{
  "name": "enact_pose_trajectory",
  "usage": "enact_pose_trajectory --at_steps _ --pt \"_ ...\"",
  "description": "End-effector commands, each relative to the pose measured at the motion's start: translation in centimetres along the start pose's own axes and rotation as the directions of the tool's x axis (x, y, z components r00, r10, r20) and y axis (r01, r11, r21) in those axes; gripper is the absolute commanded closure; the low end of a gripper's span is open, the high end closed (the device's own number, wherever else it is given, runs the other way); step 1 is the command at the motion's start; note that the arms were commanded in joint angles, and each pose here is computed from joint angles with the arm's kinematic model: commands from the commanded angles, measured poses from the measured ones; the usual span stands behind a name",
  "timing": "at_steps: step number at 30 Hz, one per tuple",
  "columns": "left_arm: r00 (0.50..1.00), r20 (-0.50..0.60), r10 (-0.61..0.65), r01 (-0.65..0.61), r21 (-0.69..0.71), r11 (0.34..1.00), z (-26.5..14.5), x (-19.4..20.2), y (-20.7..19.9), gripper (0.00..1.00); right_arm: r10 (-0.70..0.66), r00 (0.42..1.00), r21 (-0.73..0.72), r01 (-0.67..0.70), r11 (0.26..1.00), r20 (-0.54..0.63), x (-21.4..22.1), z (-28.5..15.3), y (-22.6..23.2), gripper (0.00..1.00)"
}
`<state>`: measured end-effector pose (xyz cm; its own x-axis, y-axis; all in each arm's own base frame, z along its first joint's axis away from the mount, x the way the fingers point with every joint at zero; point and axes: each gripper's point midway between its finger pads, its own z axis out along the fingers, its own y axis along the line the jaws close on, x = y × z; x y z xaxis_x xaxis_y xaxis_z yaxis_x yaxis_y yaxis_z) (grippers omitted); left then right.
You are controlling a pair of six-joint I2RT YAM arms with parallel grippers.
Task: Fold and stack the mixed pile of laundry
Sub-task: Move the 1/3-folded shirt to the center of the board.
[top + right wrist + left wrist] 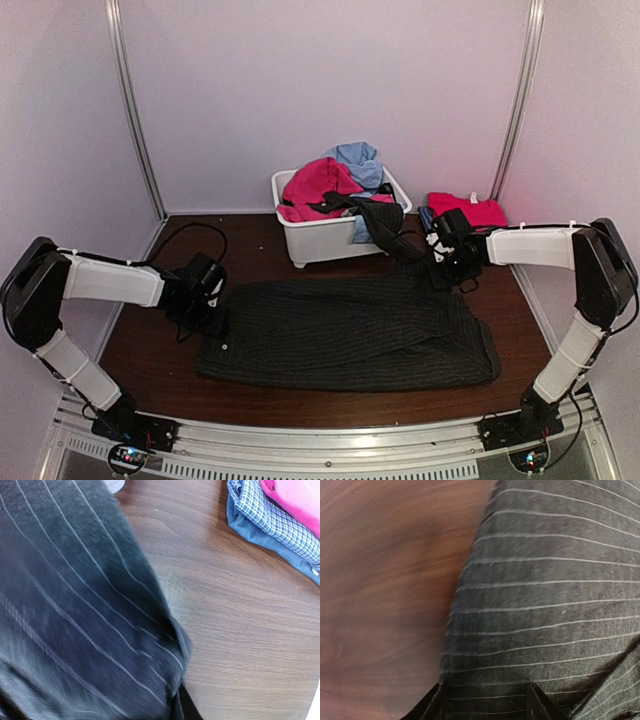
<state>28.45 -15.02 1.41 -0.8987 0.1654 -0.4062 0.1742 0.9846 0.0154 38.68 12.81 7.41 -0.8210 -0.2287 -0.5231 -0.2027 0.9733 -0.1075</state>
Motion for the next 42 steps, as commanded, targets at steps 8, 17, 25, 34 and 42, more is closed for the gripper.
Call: enact_pose_trajectory --at_steps 8,17,25,34,42 --pt "0.989 -0.043 -0.141 0.133 -0.152 0.979 -1.8 3.2 5.9 0.45 0.091 0.995 0.174 -0.097 0.980 0.044 -1.0 -2.2 -5.7 0.80" --pt "0.965 0.262 -0.018 -0.020 0.141 0.990 -8.0 -6.3 -0.3 0.27 0.145 0.988 -0.415 -0.112 0.903 0.047 0.2 -4.7 5.3 0.77" --pt "0.985 0.174 0.003 -0.045 0.237 0.971 -2.8 -6.3 -3.8 0.29 0.125 0.988 -0.416 -0.152 0.896 -0.091 6.0 -1.5 7.4 0.77" --pt "0.983 -0.084 -0.165 0.174 0.129 0.976 -0.2 4.7 -0.2 0.41 0.166 0.953 -0.359 -0.252 0.899 -0.252 12.2 0.2 6.9 0.73" --pt "0.993 0.006 -0.114 0.107 0.307 0.946 -4.9 3.5 -3.3 0.36 0.159 0.962 -0.347 -0.231 0.909 -0.222 11.4 -1.8 6.1 0.65"
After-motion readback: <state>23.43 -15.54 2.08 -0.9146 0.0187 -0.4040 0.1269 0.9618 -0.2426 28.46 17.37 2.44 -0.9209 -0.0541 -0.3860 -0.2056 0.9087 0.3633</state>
